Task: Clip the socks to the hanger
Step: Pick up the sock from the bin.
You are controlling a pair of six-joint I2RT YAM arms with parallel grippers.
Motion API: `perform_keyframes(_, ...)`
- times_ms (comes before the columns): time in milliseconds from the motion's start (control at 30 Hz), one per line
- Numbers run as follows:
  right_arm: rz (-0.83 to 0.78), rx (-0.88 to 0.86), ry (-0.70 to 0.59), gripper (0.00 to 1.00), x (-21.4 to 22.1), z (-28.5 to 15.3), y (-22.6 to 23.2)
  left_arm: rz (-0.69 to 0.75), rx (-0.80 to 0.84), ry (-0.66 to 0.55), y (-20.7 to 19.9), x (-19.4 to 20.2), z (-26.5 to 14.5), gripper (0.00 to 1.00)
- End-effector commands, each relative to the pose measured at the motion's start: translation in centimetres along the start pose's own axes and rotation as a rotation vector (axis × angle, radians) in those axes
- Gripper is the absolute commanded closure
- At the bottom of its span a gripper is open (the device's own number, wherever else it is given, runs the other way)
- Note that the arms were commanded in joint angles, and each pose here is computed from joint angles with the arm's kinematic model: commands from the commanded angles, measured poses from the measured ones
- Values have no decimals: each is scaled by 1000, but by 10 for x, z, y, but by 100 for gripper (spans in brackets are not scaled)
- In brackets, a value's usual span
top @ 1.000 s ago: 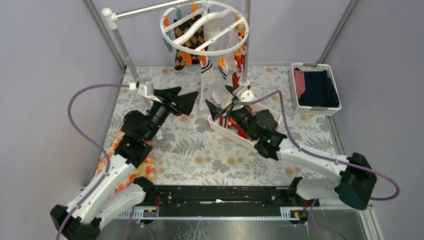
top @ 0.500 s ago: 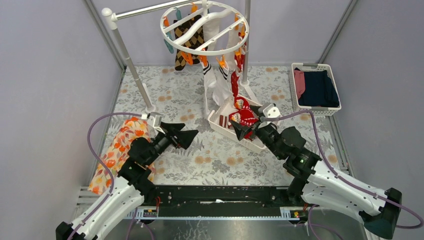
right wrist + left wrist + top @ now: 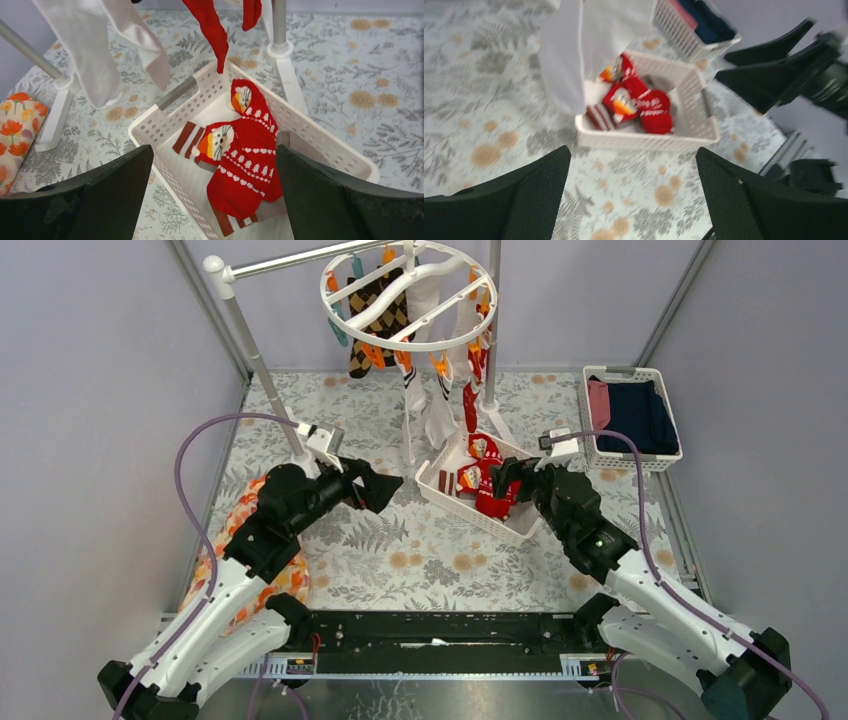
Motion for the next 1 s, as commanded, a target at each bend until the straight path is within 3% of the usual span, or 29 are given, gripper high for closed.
perform_keyframes(0,82,1,55,0,11,10,0,85,-101,217,25,50,-9,1)
perform_keyframes(567,187,68,207,1,33,68,-24,81,-128,110,25,39,-25,1)
perform_keyframes(967,184,100,272,37,52,94,-42,78,-152,81,28,35,-29,1)
Point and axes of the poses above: each gripper's point midway between its finger pads, its own z axis out along the fingers, its own y axis along the line the jaws close on, x = y × z, the point moved 4 cm from there along -z, back along the fingers, and after that the axes turned 9 degrees about z, right-handed, at the moved point
